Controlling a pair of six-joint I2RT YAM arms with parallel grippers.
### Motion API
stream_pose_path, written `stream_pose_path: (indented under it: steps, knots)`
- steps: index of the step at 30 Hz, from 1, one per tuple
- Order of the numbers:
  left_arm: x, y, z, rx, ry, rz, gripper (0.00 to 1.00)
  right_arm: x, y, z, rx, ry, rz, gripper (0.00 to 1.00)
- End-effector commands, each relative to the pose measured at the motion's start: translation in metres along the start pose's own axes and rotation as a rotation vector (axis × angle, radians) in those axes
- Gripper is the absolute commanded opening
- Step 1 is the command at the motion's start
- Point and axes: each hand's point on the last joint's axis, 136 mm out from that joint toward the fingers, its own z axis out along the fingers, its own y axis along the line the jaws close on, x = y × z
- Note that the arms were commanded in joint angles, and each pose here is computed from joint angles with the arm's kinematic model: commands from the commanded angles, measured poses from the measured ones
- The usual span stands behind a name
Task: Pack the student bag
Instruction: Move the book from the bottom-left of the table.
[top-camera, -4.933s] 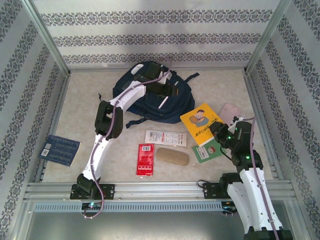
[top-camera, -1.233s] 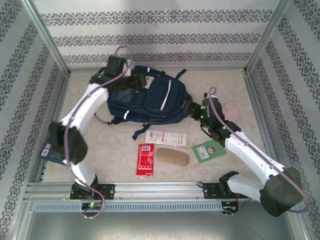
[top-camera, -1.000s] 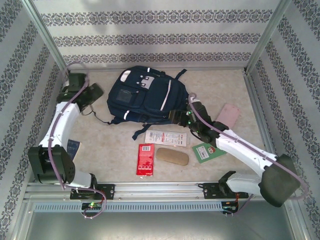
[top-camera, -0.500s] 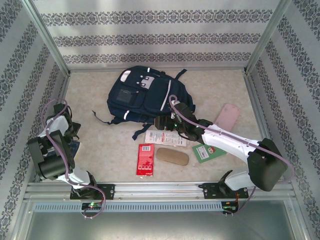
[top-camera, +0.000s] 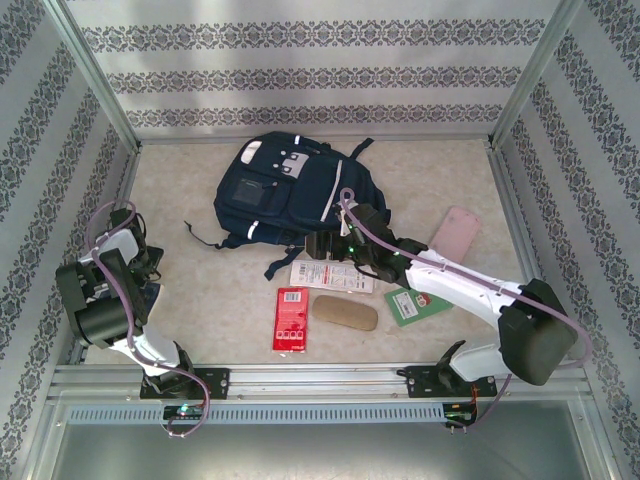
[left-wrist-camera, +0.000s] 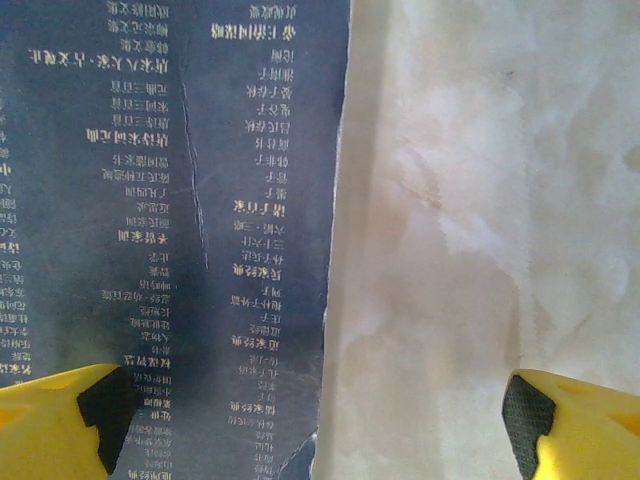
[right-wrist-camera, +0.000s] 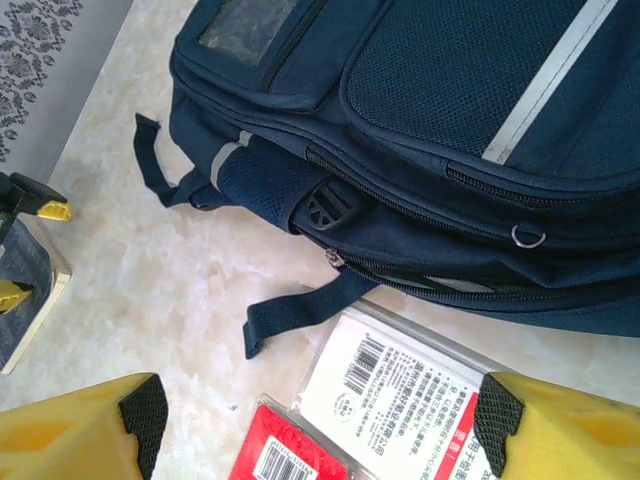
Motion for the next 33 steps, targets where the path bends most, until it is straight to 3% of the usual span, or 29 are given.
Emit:
stream_pose_path:
  steps: [1, 16, 26, 30, 33]
  knots:
    - [0.030, -0.005, 0.016, 0.021, 0.127, -0.028, 0.96, -0.015, 0.016, -0.010, -0.047, -0.041, -0.001, 0.82]
    - [0.099, -0.020, -0.008, 0.107, 0.183, 0.117, 0.95, -0.011, 0.018, 0.001, -0.064, -0.004, 0.021, 0.82]
    - [0.196, 0.001, -0.031, 0.231, 0.273, 0.384, 0.92, 0.019, 0.040, 0.039, -0.162, 0.176, 0.022, 0.82]
    - [0.227, -0.003, -0.062, 0.354, 0.310, 0.555, 0.92, 0.036, 0.057, 0.058, -0.206, 0.272, 0.001, 0.81]
    - [0.233, -0.004, -0.086, 0.457, 0.321, 0.638, 0.92, 0.045, 0.070, 0.071, -0.236, 0.321, 0.005, 0.80]
